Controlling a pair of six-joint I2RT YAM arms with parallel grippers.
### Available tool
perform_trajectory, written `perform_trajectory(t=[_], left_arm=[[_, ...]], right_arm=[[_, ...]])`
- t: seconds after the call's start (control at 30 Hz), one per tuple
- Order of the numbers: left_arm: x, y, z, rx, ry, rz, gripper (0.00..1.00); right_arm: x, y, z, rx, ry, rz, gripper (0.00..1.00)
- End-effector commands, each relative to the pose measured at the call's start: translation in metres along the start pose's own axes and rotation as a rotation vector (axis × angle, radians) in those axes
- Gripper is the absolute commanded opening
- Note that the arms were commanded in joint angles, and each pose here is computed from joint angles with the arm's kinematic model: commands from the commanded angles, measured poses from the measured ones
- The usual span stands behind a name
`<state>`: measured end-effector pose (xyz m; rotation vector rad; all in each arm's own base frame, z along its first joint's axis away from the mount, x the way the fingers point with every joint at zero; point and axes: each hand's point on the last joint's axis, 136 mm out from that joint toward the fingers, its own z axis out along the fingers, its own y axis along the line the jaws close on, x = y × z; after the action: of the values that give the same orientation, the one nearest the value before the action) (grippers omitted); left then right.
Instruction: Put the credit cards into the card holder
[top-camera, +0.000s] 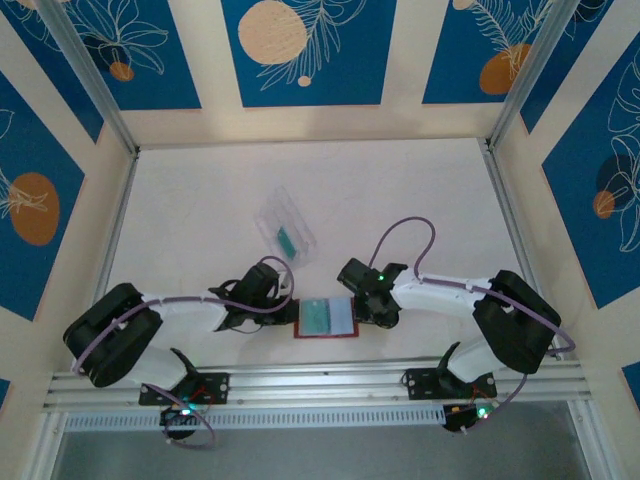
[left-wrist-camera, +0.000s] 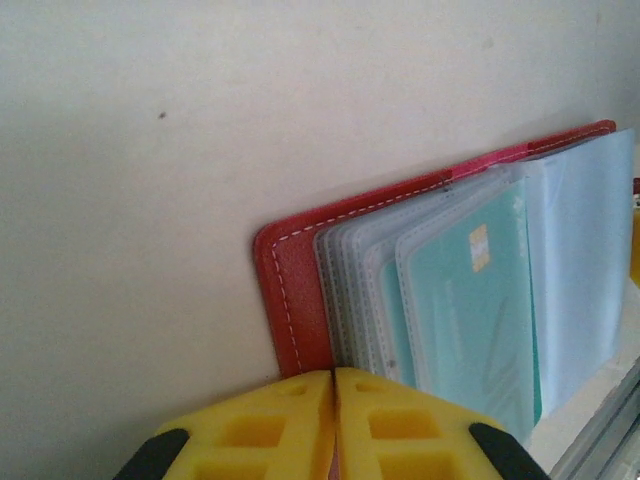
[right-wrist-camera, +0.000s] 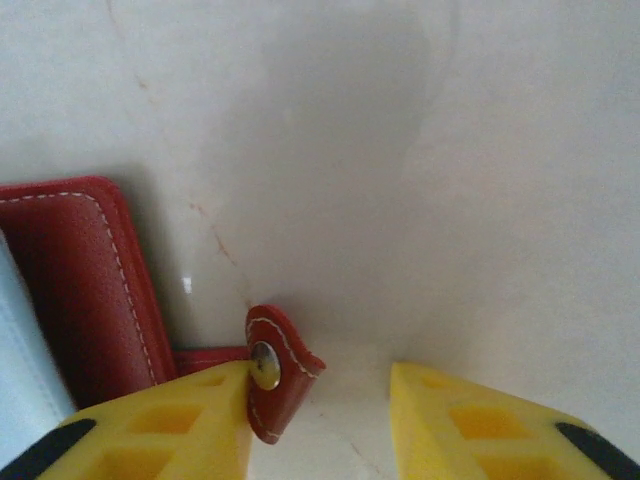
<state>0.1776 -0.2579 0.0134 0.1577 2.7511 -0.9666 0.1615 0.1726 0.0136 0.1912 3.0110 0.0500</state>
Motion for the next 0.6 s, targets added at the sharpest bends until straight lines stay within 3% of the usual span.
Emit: perform_trajectory(t=[0.0, 0.27, 0.57], left_arm=[[0.039, 0.050, 0.007, -0.172, 0.109, -0.054, 0.12], [0.038, 0.049, 0.009, -0.171, 0.110, -0.049, 0.12], [0.037, 0.046, 0.009, -0.160, 0.113, -0.044, 0.12]], right_arm=[[0.001, -0.010, 0.000, 0.049, -0.013, 0.023, 0.37], [-0.006, -0.021, -0.013, 0.067, -0.066, 0.040, 0.31], [-0.009, -0.008, -0.013, 0.030, -0.060, 0.009, 0.06]])
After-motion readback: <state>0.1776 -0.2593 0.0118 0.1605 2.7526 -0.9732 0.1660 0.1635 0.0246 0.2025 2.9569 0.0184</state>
